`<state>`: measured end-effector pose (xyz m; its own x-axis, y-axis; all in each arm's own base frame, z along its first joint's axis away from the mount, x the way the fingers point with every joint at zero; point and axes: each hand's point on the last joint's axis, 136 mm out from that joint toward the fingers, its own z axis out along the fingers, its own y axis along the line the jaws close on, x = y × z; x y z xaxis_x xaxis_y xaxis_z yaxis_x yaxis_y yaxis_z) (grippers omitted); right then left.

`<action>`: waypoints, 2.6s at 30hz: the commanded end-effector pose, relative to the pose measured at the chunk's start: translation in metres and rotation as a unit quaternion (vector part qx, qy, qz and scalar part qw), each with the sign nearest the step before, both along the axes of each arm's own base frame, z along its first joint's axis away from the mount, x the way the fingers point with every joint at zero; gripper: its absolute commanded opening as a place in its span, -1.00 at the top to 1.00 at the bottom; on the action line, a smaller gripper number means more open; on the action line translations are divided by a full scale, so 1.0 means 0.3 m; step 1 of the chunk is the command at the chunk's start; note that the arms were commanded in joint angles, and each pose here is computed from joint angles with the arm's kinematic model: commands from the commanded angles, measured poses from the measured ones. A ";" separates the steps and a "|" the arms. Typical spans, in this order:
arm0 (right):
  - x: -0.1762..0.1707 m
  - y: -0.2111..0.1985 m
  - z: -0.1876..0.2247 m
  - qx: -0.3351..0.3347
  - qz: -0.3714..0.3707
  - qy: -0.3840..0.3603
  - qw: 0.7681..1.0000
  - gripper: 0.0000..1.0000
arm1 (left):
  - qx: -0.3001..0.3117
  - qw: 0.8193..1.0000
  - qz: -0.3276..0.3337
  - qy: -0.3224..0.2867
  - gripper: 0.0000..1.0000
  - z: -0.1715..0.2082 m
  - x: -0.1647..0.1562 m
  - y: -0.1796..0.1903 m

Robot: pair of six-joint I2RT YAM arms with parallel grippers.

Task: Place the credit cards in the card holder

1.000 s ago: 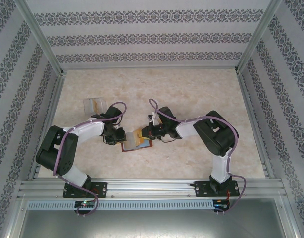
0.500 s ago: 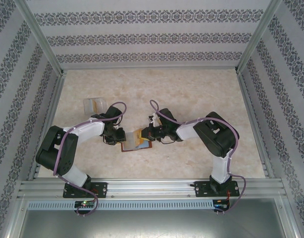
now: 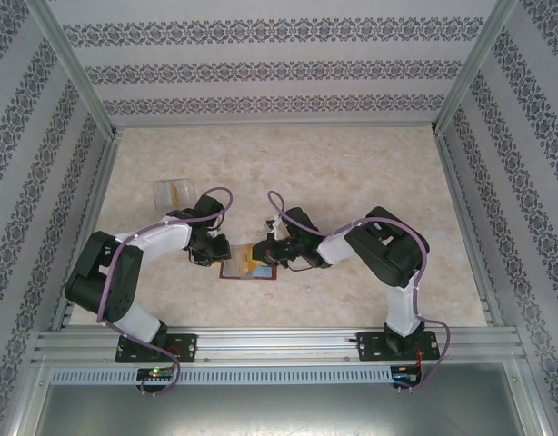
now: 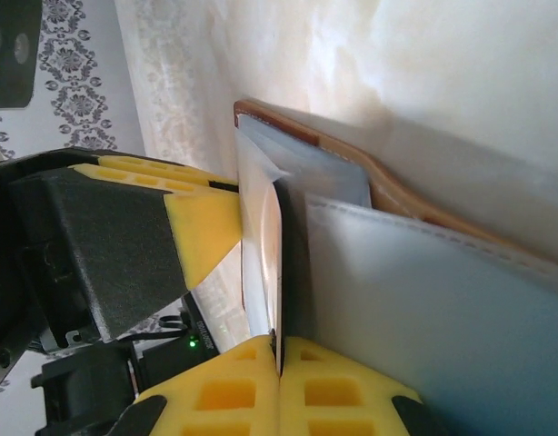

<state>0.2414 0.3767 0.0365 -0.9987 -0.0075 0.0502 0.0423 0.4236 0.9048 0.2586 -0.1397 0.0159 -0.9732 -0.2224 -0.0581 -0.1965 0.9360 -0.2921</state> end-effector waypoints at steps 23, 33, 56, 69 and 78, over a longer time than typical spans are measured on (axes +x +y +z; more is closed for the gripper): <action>-0.044 0.018 -0.036 -0.064 -0.062 -0.046 0.995 0.62 | -0.008 0.999 0.004 0.041 0.48 -0.072 -0.061 -0.010; -0.058 -0.040 0.003 -0.106 -0.062 -0.060 0.991 0.38 | 0.002 1.000 -0.007 0.008 0.07 0.028 -0.026 0.004; -0.090 -0.093 -0.026 -0.184 -0.055 -0.067 0.979 0.08 | -0.032 0.999 0.002 0.030 0.30 -0.039 -0.082 -0.017; -0.071 -0.059 0.002 -0.261 -0.054 -0.092 0.959 -0.06 | -0.091 0.996 0.004 0.027 0.48 -0.021 -0.075 -0.079; -0.046 -0.009 0.000 -0.329 -0.055 -0.100 0.937 -0.09 | -0.096 0.994 0.010 0.049 0.53 -0.030 -0.078 -0.062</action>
<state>0.2304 0.3833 0.0491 -0.9829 0.0728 -0.1692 -0.0309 0.8405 0.5409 0.2510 -0.1483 0.0164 -0.9647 -0.2627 -0.0166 -0.2338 0.8839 -0.4050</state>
